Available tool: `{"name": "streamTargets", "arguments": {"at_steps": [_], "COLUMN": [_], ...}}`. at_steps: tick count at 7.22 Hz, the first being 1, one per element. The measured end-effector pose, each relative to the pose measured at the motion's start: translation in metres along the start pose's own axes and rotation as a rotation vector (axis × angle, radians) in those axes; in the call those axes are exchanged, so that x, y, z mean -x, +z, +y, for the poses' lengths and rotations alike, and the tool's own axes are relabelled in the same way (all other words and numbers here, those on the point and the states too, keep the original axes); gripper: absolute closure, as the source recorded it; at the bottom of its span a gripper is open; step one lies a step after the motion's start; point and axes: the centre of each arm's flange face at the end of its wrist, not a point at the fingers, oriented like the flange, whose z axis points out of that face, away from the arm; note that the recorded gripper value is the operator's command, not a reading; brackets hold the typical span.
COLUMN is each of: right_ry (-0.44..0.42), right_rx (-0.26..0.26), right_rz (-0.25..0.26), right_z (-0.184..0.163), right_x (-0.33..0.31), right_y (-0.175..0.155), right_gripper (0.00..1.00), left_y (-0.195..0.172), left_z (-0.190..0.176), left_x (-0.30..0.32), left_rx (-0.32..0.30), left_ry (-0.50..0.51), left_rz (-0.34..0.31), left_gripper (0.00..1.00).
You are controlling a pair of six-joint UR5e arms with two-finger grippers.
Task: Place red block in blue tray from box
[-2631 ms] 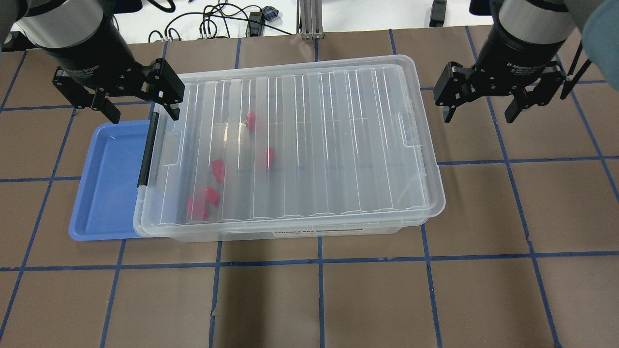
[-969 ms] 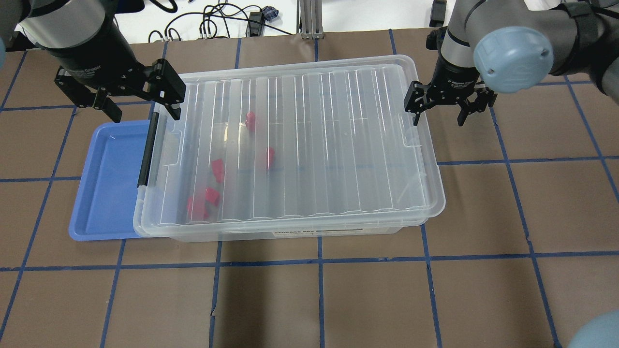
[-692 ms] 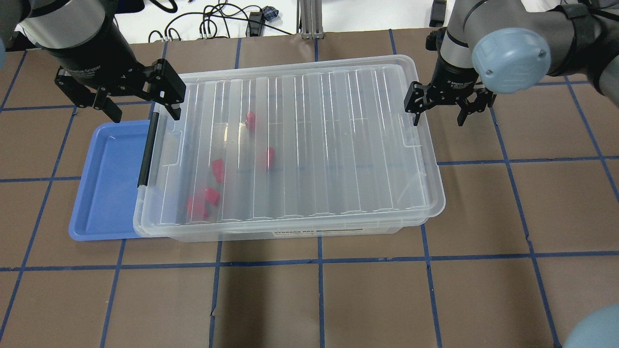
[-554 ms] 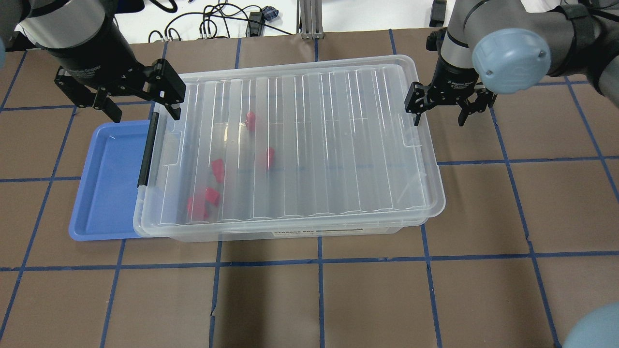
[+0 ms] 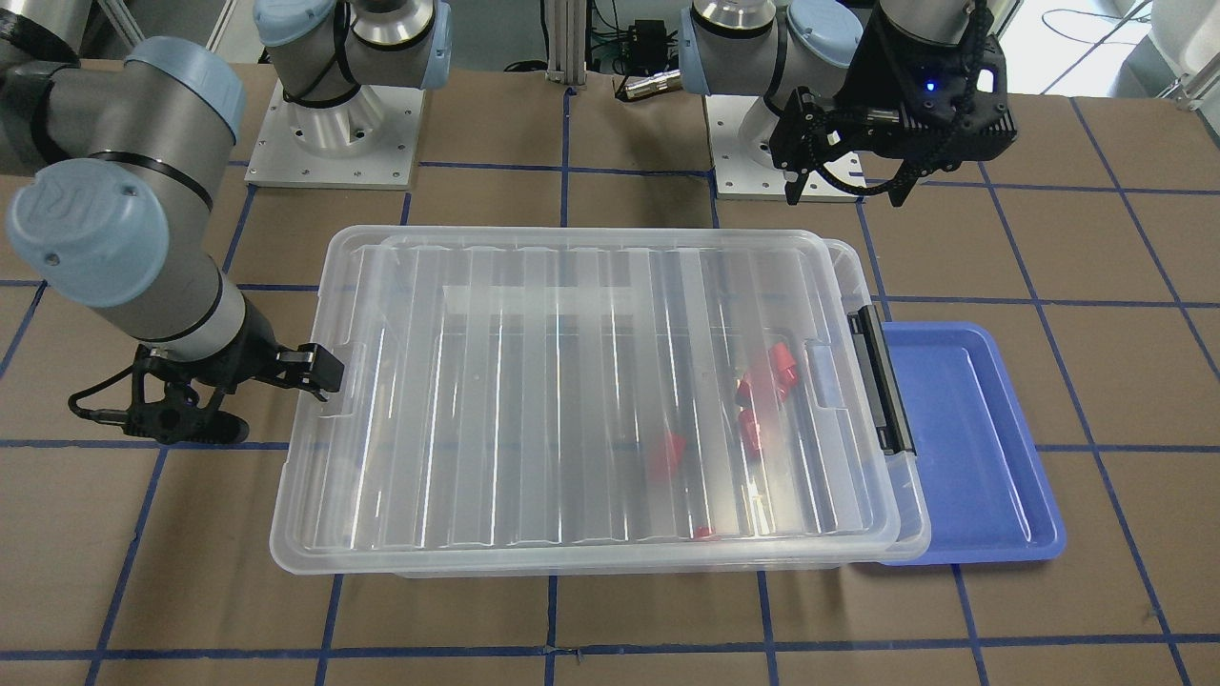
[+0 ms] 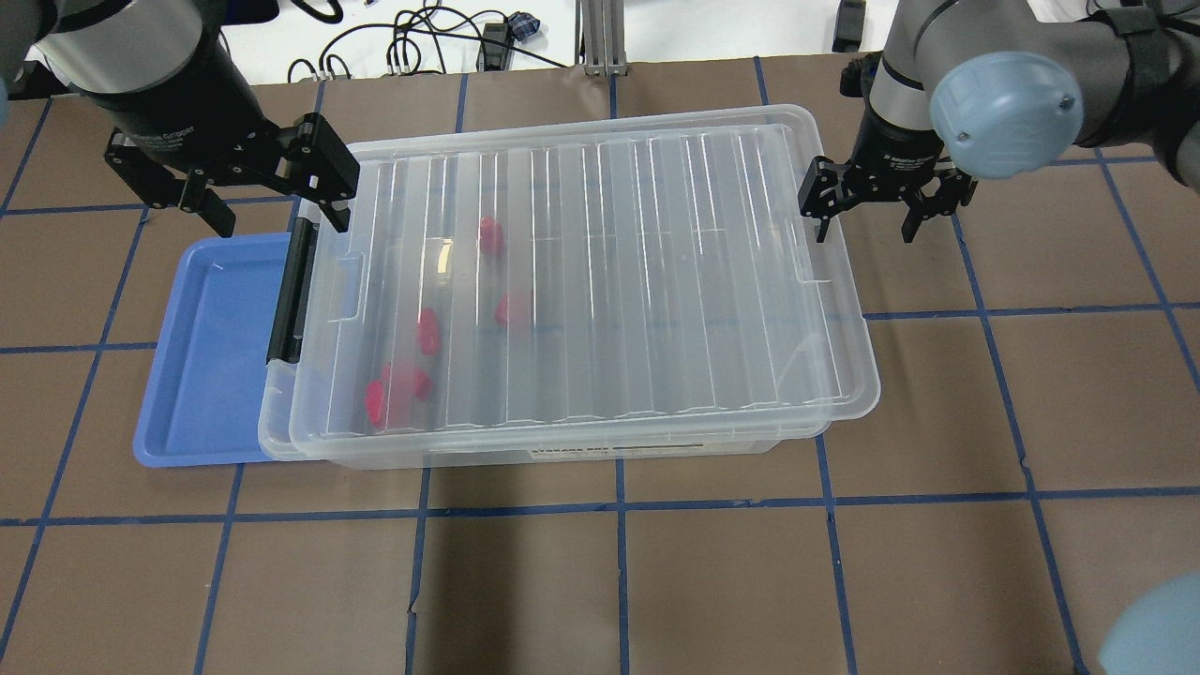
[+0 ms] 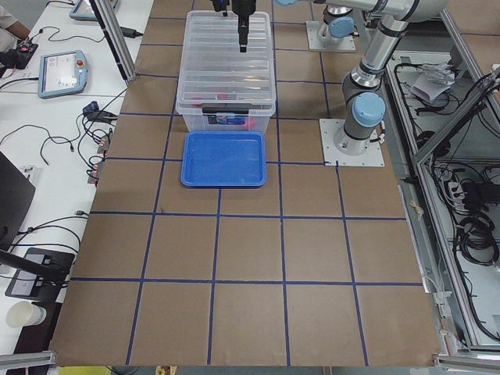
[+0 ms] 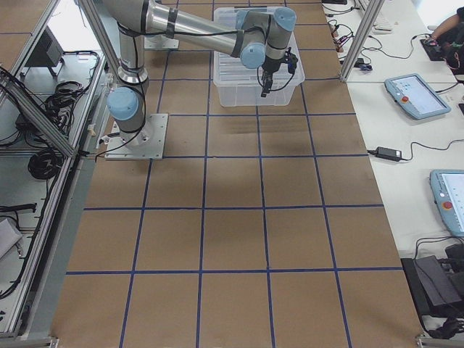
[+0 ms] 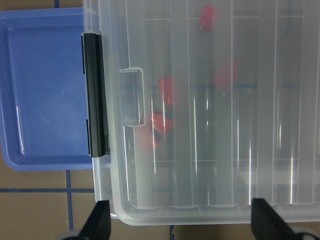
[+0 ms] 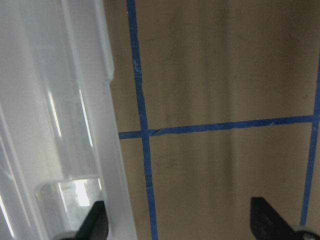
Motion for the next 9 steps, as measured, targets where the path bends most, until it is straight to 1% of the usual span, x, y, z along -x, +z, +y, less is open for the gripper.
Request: {"name": "streamTargets", "arguments": {"at_steps": [3, 4, 6, 9], "right_ry": [0.019, 0.016, -0.004, -0.028], "right_rx": [0.001, -0.002, -0.006, -0.005], "right_rz": [-0.006, -0.001, 0.03, 0.037], "right_z": [-0.007, -0.008, -0.01, -0.013], "right_x": [-0.04, -0.045, -0.058, -0.084], "right_y": [-0.002, -0.004, -0.006, -0.007], "right_gripper": [0.0, 0.0, 0.0, 0.0], "left_y": [0.0, 0.0, 0.001, 0.001], "left_z": [0.0, 0.0, 0.0, 0.0], "left_x": [0.0, 0.0, 0.0, 0.0], "left_rx": [0.0, 0.0, 0.001, 0.002], "left_ry": [0.0, 0.0, 0.0, -0.001], "left_rz": [0.0, 0.0, 0.001, 0.002], "left_gripper": [0.0, 0.0, 0.0, 0.0]}}
